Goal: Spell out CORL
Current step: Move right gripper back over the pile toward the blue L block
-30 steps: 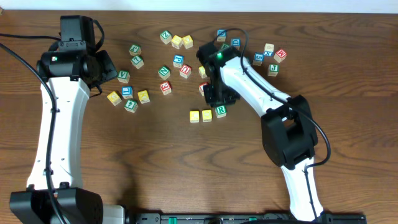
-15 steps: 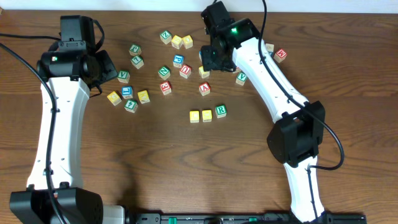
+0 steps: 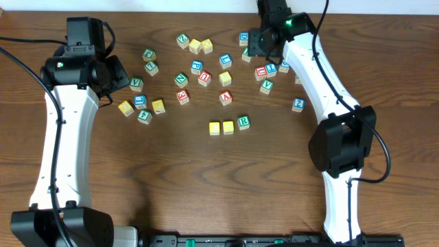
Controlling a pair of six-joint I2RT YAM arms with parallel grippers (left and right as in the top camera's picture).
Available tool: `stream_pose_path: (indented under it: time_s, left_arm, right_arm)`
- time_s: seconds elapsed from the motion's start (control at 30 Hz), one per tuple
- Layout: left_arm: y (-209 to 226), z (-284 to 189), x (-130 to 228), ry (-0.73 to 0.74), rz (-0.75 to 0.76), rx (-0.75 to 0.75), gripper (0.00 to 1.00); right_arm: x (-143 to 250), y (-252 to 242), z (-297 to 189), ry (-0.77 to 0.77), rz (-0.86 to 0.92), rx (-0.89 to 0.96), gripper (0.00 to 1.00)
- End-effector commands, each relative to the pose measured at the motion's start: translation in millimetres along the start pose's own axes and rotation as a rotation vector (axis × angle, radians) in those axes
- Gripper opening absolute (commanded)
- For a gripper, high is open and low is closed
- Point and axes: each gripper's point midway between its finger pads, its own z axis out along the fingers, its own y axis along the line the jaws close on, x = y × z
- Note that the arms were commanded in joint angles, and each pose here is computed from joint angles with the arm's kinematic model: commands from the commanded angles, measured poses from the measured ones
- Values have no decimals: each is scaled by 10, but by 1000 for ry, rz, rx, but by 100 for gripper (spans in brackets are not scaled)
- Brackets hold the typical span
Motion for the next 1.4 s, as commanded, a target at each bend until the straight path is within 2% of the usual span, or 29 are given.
stream_pose_path:
  time_s: [0.0, 0.13, 0.23, 0.37, 0.5, 0.63, 1.0, 1.03, 1.2, 1.37]
  left_arm:
    - [15, -32, -10, -8, -1, -1, 47]
    - [16, -32, -9, -8, -1, -1, 48]
    - [16, -32, -8, -7, -1, -1, 48]
    - [17, -34, -7, -7, -1, -1, 47]
    - [20, -32, 2, -3, 0, -2, 48]
    - [23, -32, 11, 0, 0, -4, 48]
    - [22, -32, 6, -1, 0, -3, 48]
    - [22, -34, 6, -2, 0, -3, 48]
    - [22, -32, 5, -2, 1, -3, 48]
    - [22, -32, 5, -2, 1, -3, 48]
  right_arm:
    - [-7, 284, 37, -26, 34, -88, 52]
    - [-60, 597, 235, -85, 89, -145, 52]
    - [26, 737, 540, -74, 207, -166, 52]
    - [166, 888, 855, -55, 269, -187, 53]
    - [214, 919, 1007, -58, 248, -190, 56]
    - [298, 859, 1206, -59, 156, -159, 58]
    - [452, 761, 1465, -31, 88, -127, 57]
    - [431, 762, 1464, -40, 60, -130, 56]
    - [395, 718, 1468, -53, -4, -124, 36]
    - [389, 678, 1465, -50, -25, -117, 30]
